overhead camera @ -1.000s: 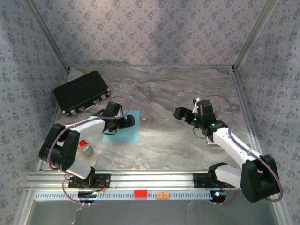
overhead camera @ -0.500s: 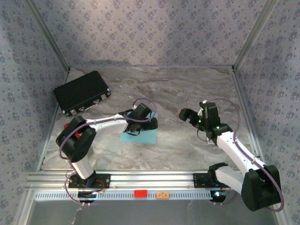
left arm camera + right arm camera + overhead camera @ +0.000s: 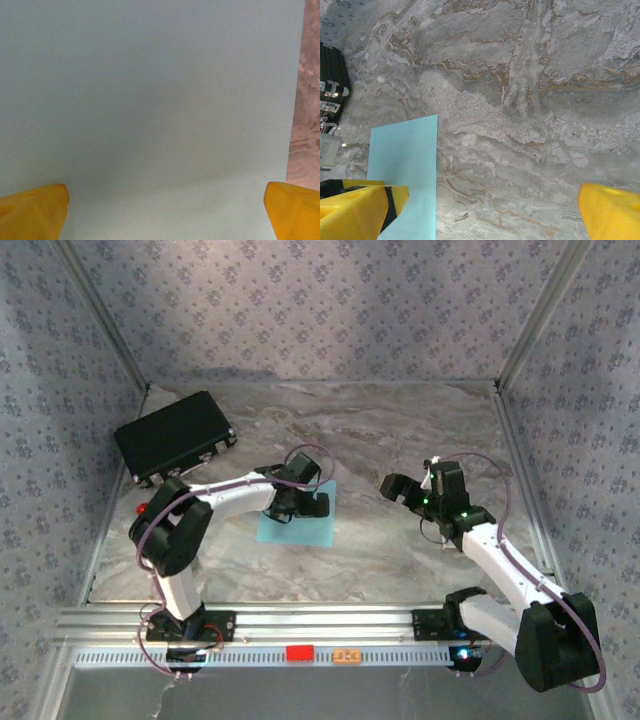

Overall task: Fold a paper plane with a square sheet of paper (pick it up from the middle)
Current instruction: Move the square sheet of paper to the center of the table.

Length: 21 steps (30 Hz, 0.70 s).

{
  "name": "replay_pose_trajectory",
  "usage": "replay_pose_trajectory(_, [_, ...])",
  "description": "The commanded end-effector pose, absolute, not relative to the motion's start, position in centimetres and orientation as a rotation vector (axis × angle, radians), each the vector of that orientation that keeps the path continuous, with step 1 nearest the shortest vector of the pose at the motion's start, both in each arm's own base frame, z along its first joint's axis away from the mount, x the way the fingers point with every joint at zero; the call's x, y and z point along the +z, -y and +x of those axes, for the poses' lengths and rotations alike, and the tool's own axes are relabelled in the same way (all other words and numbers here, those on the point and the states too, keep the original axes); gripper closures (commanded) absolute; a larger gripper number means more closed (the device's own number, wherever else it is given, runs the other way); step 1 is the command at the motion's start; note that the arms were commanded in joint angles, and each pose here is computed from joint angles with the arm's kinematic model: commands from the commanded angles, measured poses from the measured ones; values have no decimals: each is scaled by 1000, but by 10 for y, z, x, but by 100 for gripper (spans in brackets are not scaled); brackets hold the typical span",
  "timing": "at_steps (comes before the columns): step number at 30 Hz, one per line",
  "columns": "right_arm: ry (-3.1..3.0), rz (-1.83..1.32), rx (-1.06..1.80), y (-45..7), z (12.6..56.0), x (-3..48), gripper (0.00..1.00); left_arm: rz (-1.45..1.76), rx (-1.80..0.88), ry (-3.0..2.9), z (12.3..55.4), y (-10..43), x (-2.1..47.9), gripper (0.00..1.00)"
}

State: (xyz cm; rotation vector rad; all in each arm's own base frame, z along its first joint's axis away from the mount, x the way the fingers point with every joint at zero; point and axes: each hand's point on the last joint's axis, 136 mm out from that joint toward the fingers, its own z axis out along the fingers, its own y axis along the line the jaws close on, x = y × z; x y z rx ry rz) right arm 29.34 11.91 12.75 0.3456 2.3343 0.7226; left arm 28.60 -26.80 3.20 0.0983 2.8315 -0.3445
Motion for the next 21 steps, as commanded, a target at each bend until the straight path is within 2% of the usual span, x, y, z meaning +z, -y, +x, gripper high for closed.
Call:
replay_pose_trajectory(1, [-2327,360,731,-118,292,126,1,57,-428,-2868,278,279,24,0])
replay_pose_trajectory(11, [-2294,452,650,-101,291,122,1,85,-386,-2846,270,316,26,0])
replay_pose_trajectory(21, [-2250,433,643,-96,288,133,1,179,-134,-2760,285,292,65,0])
